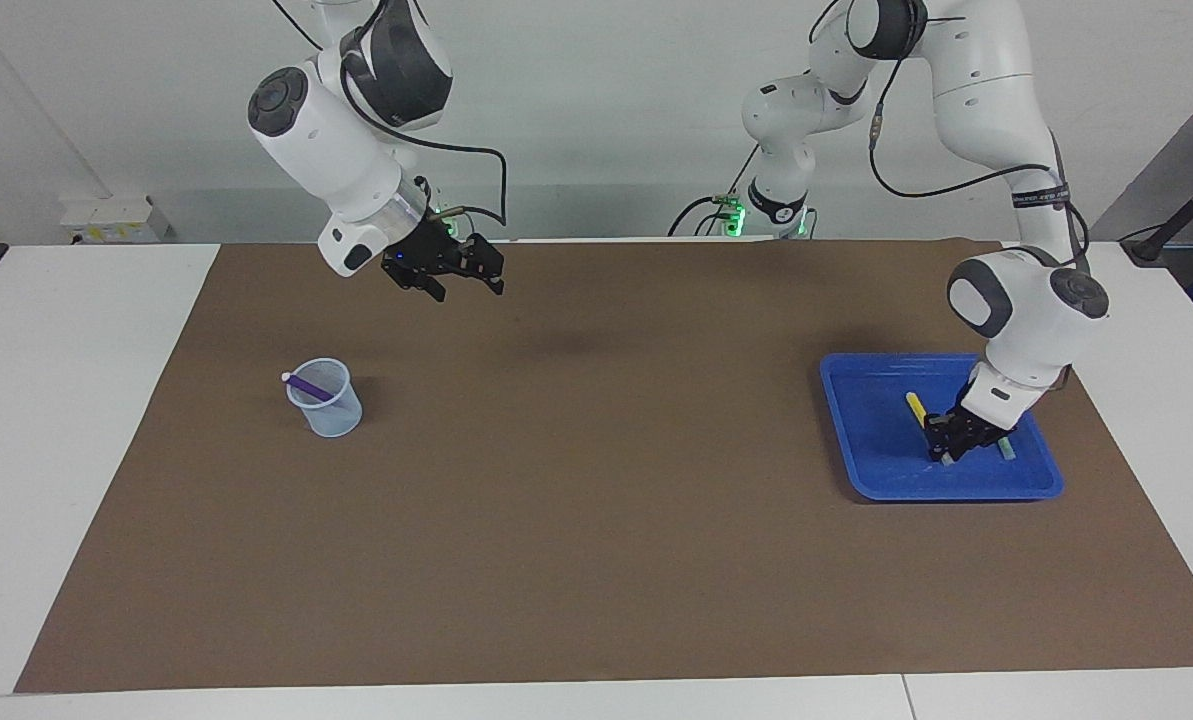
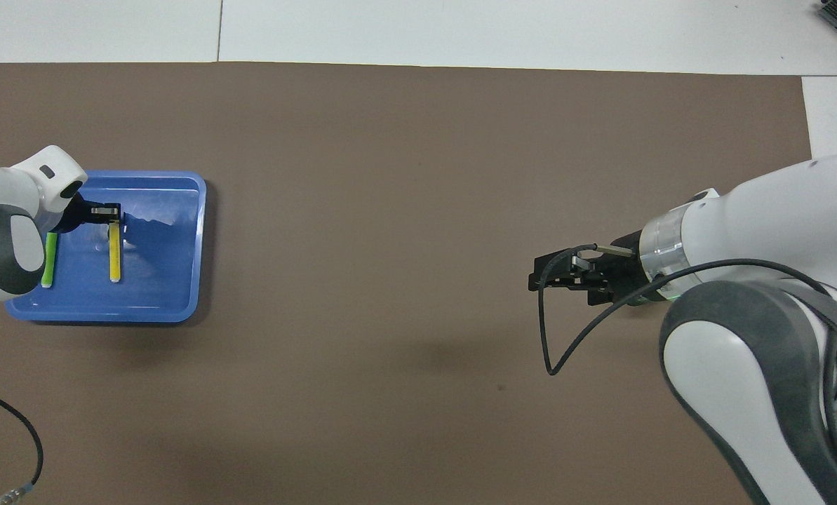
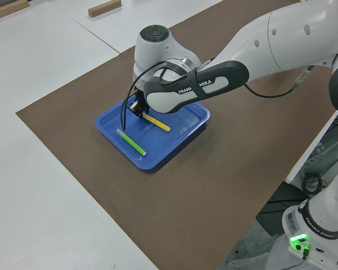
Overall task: Transfer and insert pens with both arms
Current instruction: 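Lift the yellow pen with the left gripper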
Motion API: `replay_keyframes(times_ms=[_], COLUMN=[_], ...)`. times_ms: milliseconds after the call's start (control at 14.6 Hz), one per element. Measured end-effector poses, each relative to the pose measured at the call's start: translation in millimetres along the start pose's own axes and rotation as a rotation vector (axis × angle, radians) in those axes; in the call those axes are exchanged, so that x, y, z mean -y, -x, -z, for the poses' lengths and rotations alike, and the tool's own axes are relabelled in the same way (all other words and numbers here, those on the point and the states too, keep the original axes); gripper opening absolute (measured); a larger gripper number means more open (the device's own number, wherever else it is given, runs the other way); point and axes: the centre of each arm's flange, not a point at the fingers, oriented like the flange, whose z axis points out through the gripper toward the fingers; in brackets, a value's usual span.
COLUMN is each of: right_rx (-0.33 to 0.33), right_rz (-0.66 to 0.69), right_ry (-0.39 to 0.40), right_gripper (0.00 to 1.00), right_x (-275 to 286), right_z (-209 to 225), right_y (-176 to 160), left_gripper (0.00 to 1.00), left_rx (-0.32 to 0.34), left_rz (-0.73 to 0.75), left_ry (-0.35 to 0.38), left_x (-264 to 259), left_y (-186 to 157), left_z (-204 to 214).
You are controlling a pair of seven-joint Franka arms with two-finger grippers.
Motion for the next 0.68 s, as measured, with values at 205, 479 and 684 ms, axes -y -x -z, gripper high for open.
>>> replay_keyframes(times_ms=[205,479,684], right_rx=[0.004,0.004,0.004], right_rz=[-0.001,0.0,0.0], right_ry=[0.001,0.001,0.001], right_gripper=[1.0,1.0,1.0], right_x=[-1.1,-0.4,-0.4], right_z=[1.0,0.9,0.9], right_y=[1.4,1.8,1.8], left_gripper=[0.2,0.17,0.17], left_rx=[0.001,0.002,0.002], left_rz=[0.0,0.0,0.001], left_ry=[0.0,0.0,0.0], left_x=[-0.2,-0.2,0.0], left_y=[0.5,0.6,0.7], left_z=[-0.6,-0.7,-0.8])
